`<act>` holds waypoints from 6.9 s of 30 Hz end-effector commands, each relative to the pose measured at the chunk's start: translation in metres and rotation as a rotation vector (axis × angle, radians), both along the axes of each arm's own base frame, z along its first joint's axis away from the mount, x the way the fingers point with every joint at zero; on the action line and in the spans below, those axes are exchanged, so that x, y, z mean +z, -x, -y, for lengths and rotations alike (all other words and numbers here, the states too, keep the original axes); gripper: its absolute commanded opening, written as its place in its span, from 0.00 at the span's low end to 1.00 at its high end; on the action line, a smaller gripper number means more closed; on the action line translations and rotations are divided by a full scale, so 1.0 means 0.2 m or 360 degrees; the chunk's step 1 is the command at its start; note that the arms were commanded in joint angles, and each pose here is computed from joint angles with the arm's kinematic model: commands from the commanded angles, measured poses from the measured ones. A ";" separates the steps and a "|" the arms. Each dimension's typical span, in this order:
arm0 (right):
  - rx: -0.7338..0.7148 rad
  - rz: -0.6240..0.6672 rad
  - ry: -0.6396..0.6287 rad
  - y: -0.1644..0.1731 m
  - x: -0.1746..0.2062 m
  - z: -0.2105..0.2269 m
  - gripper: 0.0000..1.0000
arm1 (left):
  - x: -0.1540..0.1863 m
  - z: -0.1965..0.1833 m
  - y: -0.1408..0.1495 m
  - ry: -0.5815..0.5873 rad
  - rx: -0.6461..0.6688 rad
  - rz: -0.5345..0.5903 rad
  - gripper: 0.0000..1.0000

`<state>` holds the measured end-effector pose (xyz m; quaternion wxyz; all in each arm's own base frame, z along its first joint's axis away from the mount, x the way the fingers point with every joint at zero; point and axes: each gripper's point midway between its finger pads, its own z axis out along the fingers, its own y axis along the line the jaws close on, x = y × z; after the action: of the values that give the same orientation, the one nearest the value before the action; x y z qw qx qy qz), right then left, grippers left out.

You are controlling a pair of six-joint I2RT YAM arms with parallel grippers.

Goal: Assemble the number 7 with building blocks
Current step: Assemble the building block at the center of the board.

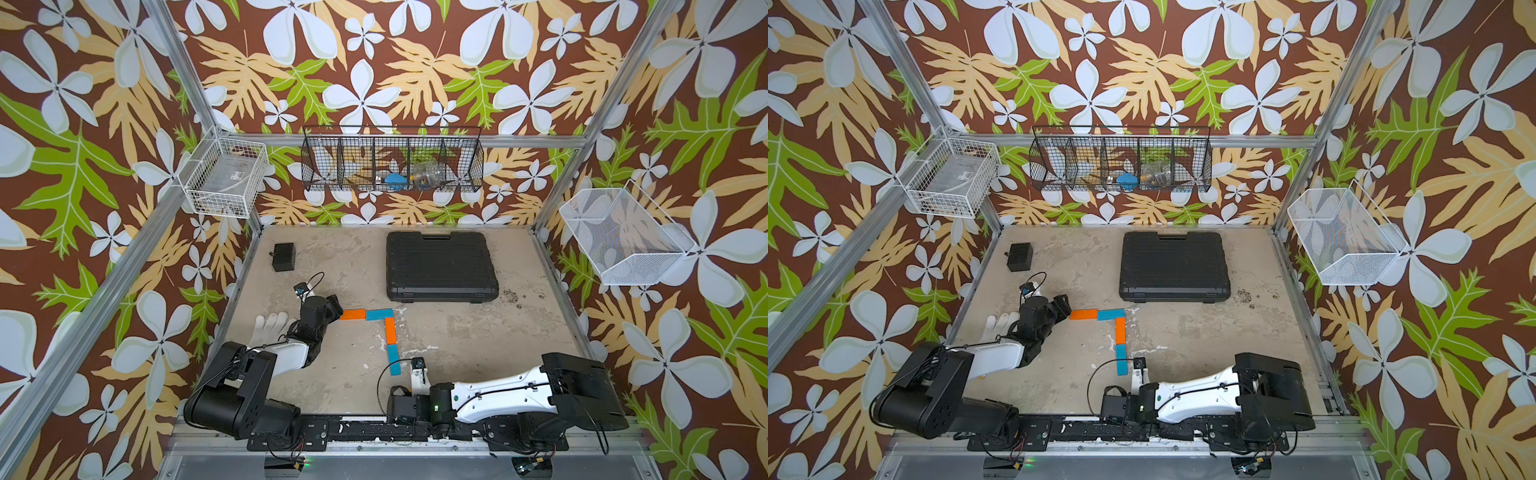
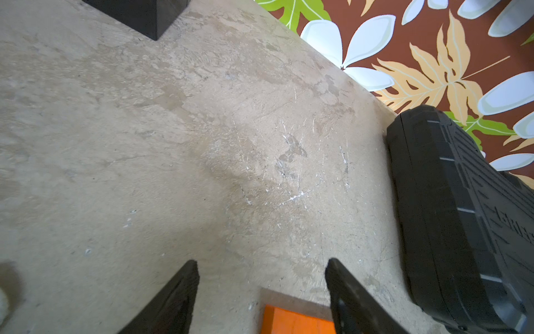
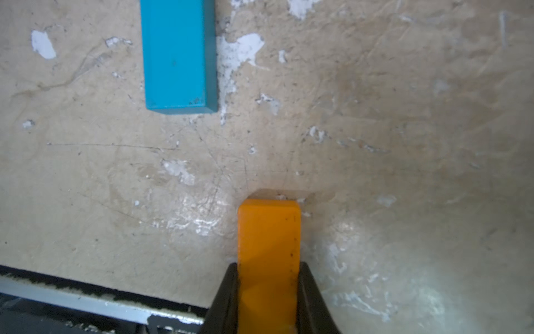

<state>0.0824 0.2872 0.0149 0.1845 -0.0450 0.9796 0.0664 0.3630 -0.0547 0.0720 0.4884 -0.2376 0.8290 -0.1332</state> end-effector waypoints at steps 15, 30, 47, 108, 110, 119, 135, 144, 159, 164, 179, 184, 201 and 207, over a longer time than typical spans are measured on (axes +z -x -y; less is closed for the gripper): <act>0.0137 0.0023 0.0003 -0.04 0.05 -0.21 0.26 | 0.03 0.00 -0.02 0.0016 0.0006 0.0034 0.72; 0.0113 0.0028 -0.0005 -0.11 0.04 -0.19 0.27 | 0.03 0.00 -0.02 0.0018 0.0005 0.0029 0.72; 0.0105 0.0001 0.0001 -0.14 -0.02 -0.18 0.29 | 0.02 -0.01 -0.02 0.0018 0.0006 0.0025 0.72; 0.0081 0.0025 0.0081 -0.17 -0.05 -0.16 0.45 | 0.00 0.00 -0.03 0.0026 -0.0004 0.0004 0.72; 0.0082 0.0027 0.0061 -0.17 -0.05 -0.17 0.45 | 0.00 0.00 -0.03 0.0026 -0.0005 0.0006 0.72; 0.0098 0.0032 -0.0030 -0.17 -0.02 -0.25 0.34 | 0.00 0.00 -0.03 0.0030 -0.0006 0.0004 0.72; 0.0086 0.0024 0.0040 -0.16 -0.03 -0.21 0.34 | -0.01 0.00 -0.03 0.0036 -0.0007 -0.0002 0.72; 0.0070 0.0034 0.0076 -0.16 -0.03 -0.17 0.34 | -0.02 0.01 -0.03 0.0036 -0.0013 -0.0012 0.72; 0.0030 0.0083 0.0115 -0.20 -0.02 -0.16 0.35 | -0.01 0.01 -0.04 0.0037 -0.0014 -0.0008 0.72; 0.0014 0.0109 0.0093 -0.21 0.01 -0.17 0.35 | -0.01 0.01 -0.04 0.0037 -0.0012 -0.0007 0.72; 0.0030 0.0123 0.0097 -0.22 0.02 -0.18 0.34 | -0.01 0.00 -0.04 0.0037 -0.0012 -0.0009 0.72; 0.0030 0.0124 0.0101 -0.23 0.01 -0.18 0.35 | -0.02 0.01 -0.04 0.0039 -0.0015 -0.0011 0.72; 0.0026 0.0136 0.0116 -0.25 0.00 -0.18 0.36 | -0.02 0.01 -0.04 0.0041 -0.0016 -0.0013 0.72; 0.0027 0.0143 0.0118 -0.26 0.01 -0.19 0.36 | -0.02 0.01 -0.04 0.0042 -0.0019 -0.0013 0.72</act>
<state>0.1323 0.3265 0.0156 0.2206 -0.0577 0.9729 0.0382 0.3672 -0.0555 0.0646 0.4761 -0.2414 0.8338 -0.1411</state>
